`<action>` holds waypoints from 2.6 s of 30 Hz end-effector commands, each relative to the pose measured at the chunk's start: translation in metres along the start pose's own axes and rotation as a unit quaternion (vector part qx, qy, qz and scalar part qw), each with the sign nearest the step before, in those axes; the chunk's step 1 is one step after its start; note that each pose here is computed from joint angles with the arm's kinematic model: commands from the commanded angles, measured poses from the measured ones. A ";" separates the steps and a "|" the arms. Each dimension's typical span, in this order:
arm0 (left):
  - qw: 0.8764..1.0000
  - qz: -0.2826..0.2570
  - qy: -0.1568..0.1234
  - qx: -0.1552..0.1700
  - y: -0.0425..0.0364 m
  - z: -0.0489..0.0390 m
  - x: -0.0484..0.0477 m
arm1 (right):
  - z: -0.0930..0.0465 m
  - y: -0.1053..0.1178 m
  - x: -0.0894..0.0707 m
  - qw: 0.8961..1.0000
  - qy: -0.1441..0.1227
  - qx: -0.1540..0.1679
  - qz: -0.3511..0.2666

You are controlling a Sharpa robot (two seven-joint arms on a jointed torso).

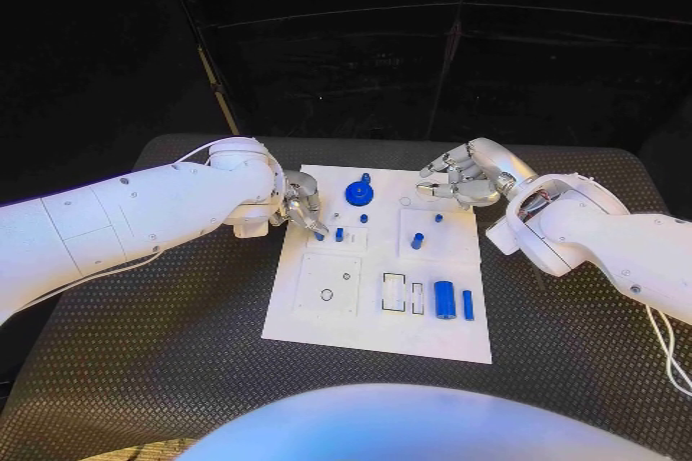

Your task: Assemble the parts on the task board

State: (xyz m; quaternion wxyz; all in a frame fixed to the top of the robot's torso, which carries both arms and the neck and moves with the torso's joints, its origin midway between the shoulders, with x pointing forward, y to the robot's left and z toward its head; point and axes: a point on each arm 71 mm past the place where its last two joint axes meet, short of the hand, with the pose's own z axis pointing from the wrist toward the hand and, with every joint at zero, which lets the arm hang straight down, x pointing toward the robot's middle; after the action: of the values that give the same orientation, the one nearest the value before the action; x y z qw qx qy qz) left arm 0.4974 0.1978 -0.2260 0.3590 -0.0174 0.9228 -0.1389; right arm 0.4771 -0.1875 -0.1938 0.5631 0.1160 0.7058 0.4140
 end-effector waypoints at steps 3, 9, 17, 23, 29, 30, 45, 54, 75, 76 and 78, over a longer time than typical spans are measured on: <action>1.000 0.007 0.015 0.002 -0.0021 0.0016 0.0040 | 0.000 0.002 0.000 1.000 0.002 -0.005 -0.001; 1.000 0.005 0.015 -0.002 -0.0005 0.0033 0.0031 | 0.000 0.002 0.000 1.000 0.002 -0.005 -0.001; 1.000 0.004 0.014 -0.004 -0.0018 0.0066 0.0021 | 0.000 0.002 0.000 1.000 0.001 -0.005 -0.001; 1.000 0.006 0.018 -0.005 -0.0037 0.0089 0.0024 | 0.000 0.002 0.000 1.000 0.001 -0.005 -0.001; 1.000 0.011 0.028 -0.006 -0.0041 0.0100 0.0037 | 0.000 0.002 -0.001 1.000 0.001 -0.004 -0.001; 0.999 0.012 0.029 -0.007 -0.0039 0.0101 0.0039 | -0.001 0.002 -0.001 1.000 0.001 -0.004 -0.001; 1.000 0.001 0.011 -0.012 0.0004 0.0110 0.0005 | -0.001 0.001 -0.001 1.000 -0.001 -0.004 -0.001; 0.999 -0.031 -0.037 -0.009 0.0030 0.0090 -0.0061 | -0.001 0.001 -0.002 1.000 -0.002 -0.005 -0.002; 0.989 -0.107 -0.085 0.052 -0.0004 -0.0033 -0.0139 | -0.001 0.001 -0.002 1.000 -0.004 -0.005 -0.002; 0.987 -0.113 -0.092 0.074 -0.0037 -0.0036 -0.0152 | 0.000 0.001 -0.002 1.000 -0.004 -0.005 -0.002; 0.980 -0.122 -0.110 0.116 -0.0104 -0.0042 -0.0186 | 0.000 0.001 -0.002 1.000 -0.004 -0.005 -0.002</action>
State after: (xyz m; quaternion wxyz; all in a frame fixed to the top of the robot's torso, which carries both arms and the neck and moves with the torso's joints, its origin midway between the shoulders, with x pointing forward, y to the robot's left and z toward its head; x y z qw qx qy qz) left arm 0.5052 0.2012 -0.2175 0.4146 -0.0945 0.8818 -0.2038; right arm 0.4772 -0.1895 -0.1938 0.5642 0.1166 0.7056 0.4126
